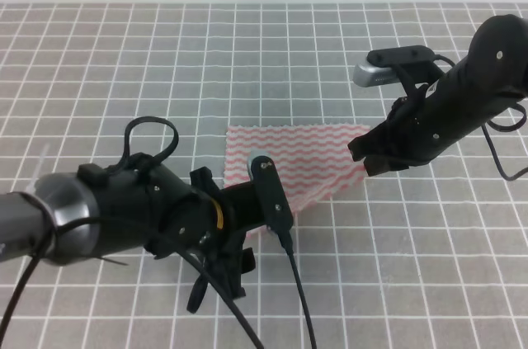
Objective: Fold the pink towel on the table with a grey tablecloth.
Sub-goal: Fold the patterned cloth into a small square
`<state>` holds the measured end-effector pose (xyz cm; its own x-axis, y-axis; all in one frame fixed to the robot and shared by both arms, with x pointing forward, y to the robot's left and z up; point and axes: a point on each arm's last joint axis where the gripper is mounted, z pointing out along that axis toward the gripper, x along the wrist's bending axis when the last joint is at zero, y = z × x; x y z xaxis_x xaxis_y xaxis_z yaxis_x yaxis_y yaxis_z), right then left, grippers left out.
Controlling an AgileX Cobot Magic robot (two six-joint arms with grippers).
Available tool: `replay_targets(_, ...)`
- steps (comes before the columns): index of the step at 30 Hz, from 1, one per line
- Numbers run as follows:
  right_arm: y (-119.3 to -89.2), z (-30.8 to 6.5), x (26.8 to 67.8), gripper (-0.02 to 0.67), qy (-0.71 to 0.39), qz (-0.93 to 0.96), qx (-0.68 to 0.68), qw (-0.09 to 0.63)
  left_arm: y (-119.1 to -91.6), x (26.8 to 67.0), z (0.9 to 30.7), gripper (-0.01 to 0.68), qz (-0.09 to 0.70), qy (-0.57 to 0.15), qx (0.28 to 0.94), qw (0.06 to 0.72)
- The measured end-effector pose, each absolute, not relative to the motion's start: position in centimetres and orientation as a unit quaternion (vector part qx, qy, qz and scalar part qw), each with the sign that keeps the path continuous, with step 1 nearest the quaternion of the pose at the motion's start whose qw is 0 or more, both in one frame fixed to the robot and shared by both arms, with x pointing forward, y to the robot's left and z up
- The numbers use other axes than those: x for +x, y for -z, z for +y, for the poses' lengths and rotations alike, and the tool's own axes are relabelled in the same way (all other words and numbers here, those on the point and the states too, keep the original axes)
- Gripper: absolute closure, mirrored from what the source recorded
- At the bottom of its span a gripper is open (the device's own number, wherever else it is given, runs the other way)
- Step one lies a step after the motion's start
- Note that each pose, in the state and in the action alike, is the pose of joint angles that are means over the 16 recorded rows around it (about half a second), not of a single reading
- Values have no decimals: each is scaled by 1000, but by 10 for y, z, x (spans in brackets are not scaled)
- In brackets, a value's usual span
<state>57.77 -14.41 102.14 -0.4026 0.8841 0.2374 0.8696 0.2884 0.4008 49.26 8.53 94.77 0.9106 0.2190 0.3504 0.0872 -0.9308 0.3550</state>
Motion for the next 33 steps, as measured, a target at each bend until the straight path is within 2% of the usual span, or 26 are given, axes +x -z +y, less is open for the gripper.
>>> replay_targets(14,-1022,-144,578,665,-242,802,546,17,-937,498,81,286,62,-207,961,170)
replay_targets(28,-1027,-142,583,665,-247,803,543,21,-936,500,78,462,54,-217,958,179)
replay_targets(33,-1026,-141,583,665,-244,804,542,18,-937,501,77,493,53,-223,955,187)
